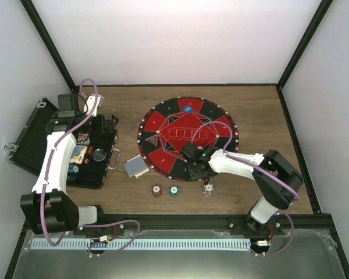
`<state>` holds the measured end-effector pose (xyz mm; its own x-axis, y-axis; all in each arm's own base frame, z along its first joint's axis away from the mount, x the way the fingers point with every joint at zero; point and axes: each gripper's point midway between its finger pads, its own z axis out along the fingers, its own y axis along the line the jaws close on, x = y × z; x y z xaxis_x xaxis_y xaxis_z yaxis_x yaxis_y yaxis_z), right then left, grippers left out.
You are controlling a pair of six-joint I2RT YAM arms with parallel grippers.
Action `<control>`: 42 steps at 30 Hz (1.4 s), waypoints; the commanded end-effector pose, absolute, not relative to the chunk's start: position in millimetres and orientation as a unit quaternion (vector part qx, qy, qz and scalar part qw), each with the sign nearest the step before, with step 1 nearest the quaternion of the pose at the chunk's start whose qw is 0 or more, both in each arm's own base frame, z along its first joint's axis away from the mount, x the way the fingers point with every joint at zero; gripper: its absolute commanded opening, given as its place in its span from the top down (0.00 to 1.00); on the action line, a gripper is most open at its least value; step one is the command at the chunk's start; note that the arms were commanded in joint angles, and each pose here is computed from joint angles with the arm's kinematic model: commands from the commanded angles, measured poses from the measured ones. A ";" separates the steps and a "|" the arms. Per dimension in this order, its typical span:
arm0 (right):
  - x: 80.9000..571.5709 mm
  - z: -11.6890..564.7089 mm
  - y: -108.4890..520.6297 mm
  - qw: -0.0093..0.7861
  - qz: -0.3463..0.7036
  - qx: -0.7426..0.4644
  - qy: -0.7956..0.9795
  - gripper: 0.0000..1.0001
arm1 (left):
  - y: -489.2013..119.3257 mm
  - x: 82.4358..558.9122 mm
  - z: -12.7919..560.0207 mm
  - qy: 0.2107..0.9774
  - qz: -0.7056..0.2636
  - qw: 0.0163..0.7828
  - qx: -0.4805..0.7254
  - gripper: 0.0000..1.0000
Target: Distribute texas hold em gaming equipment
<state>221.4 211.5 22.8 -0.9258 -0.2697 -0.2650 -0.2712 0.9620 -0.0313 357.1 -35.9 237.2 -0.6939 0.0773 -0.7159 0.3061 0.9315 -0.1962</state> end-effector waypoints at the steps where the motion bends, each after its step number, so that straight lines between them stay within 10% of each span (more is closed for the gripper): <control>1: 224.1 11.5 206.4 0.129 -0.031 -0.137 0.982 0.63 | -36.1 361.7 250.7 0.900 -0.155 0.393 0.108 0.00; 28: 282.8 29.4 136.2 0.174 -0.108 -0.047 0.978 0.73 | -35.3 360.0 255.0 0.898 -0.150 0.398 0.111 0.00; 42: 244.9 46.0 146.0 0.151 -0.026 -0.018 0.988 0.38 | -36.8 358.8 259.0 0.895 -0.153 0.404 0.113 0.00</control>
